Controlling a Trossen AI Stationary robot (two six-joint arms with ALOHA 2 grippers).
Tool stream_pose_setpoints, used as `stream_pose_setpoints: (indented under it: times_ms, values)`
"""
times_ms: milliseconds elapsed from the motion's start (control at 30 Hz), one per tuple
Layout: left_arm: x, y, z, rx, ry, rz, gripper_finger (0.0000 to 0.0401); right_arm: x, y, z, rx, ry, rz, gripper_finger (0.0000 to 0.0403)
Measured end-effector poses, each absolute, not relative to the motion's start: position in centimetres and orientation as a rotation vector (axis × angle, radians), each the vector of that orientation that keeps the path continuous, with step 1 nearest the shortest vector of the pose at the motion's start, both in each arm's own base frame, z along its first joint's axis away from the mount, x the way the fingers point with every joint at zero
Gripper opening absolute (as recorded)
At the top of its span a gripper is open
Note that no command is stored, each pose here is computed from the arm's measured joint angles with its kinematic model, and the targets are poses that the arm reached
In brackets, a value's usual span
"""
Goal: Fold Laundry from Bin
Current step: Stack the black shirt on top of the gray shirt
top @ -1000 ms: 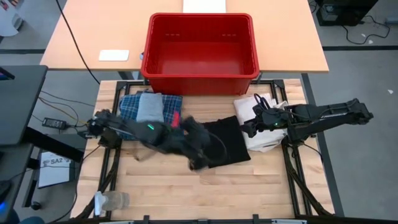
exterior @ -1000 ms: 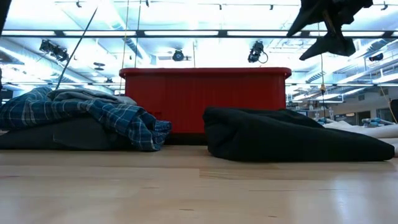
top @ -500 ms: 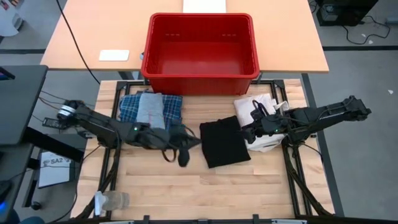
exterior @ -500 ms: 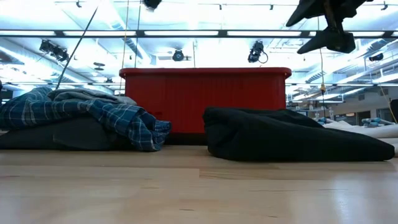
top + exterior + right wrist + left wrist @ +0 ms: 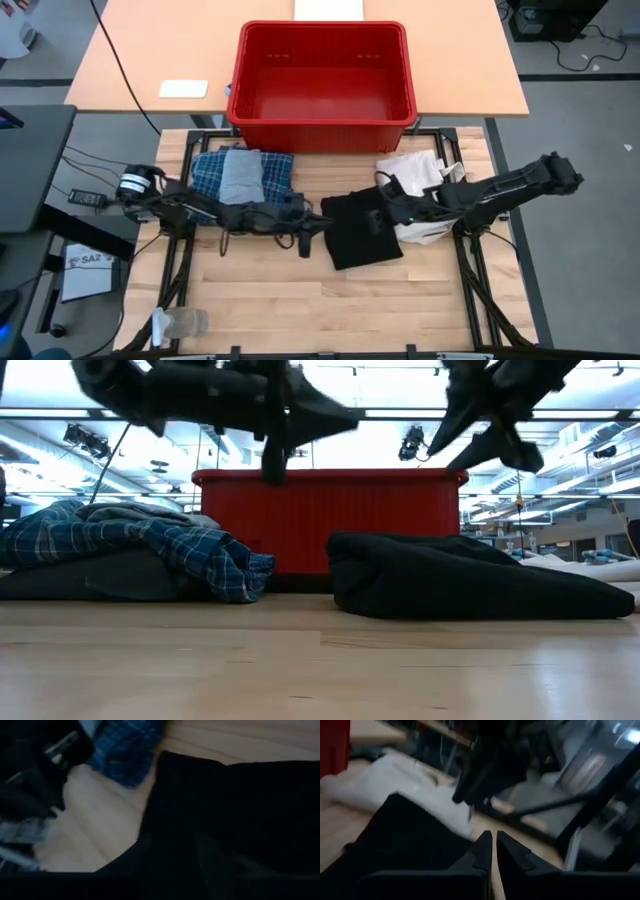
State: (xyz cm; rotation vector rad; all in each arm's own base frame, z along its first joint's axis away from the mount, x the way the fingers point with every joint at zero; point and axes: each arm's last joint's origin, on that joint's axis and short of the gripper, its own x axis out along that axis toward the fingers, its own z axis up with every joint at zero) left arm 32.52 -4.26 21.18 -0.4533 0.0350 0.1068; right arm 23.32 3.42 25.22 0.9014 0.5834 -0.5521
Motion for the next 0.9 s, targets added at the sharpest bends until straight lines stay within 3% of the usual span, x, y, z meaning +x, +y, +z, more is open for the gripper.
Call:
stream_pose_setpoints:
  times_ms: [200,400,633,900]
  values:
    - [34.4,-2.6,19.6,-0.355,0.201,0.164,0.0032,24.6,2.1,23.3,0.888,0.628,-0.657,0.0115]
    - [35.9,1.3,18.0,-0.370,0.255,0.287,0.0032,26.0,-0.7,21.5,0.845,0.683,-0.714,0.0110]
    - [38.9,4.7,14.9,-0.466,0.426,0.225,0.0032,26.7,-3.7,19.3,0.846,0.782,-0.767,0.0109]
    - [37.2,7.0,12.4,-0.641,0.699,0.538,0.0032,25.7,-5.8,16.0,0.767,0.968,-0.970,0.0109]
